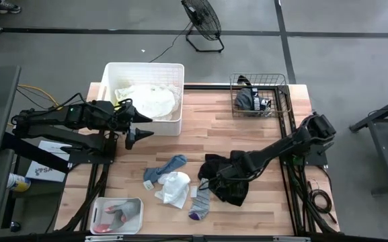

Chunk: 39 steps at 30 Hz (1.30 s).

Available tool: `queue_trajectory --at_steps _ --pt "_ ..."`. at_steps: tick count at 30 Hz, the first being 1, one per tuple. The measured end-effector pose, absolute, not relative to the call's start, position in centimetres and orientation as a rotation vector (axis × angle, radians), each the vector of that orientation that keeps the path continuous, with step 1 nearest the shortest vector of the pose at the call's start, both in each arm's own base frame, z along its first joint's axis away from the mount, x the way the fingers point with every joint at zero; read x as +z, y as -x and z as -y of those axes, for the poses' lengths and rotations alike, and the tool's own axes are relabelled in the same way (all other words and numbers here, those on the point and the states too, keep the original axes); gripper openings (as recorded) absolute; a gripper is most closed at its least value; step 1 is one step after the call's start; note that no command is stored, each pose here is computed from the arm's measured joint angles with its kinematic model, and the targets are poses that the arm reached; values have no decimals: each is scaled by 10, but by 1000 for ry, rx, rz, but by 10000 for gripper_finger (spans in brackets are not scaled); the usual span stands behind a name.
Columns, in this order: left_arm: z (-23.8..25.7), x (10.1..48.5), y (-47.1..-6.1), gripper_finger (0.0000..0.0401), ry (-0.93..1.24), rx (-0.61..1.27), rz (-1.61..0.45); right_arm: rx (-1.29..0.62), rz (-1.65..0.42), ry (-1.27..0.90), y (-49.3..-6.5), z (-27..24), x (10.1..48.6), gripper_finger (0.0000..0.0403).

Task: Pick & Place Cloths
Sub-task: Put the black boxer shorts into the gold wire basket

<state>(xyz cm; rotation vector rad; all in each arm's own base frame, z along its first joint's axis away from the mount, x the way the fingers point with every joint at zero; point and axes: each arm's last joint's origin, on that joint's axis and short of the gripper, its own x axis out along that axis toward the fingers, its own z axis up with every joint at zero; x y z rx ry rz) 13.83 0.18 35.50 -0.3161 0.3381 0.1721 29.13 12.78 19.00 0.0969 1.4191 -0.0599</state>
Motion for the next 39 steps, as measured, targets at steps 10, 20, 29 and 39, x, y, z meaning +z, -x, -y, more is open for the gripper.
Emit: queue_trajectory --at_steps 10,20,29,39 --pt "-2 355 -138 285 316 172 -338 -42 -1418 -74 -303 -133 168 326" --pt "-2 354 -138 285 315 174 -348 -52 -1467 -102 -314 -133 140 324" --pt "-2 352 -137 285 318 173 -373 -51 -1506 -161 -322 -118 127 280" --pt "-2 351 -137 285 317 173 -384 -86 -1527 -208 -320 -105 121 168"
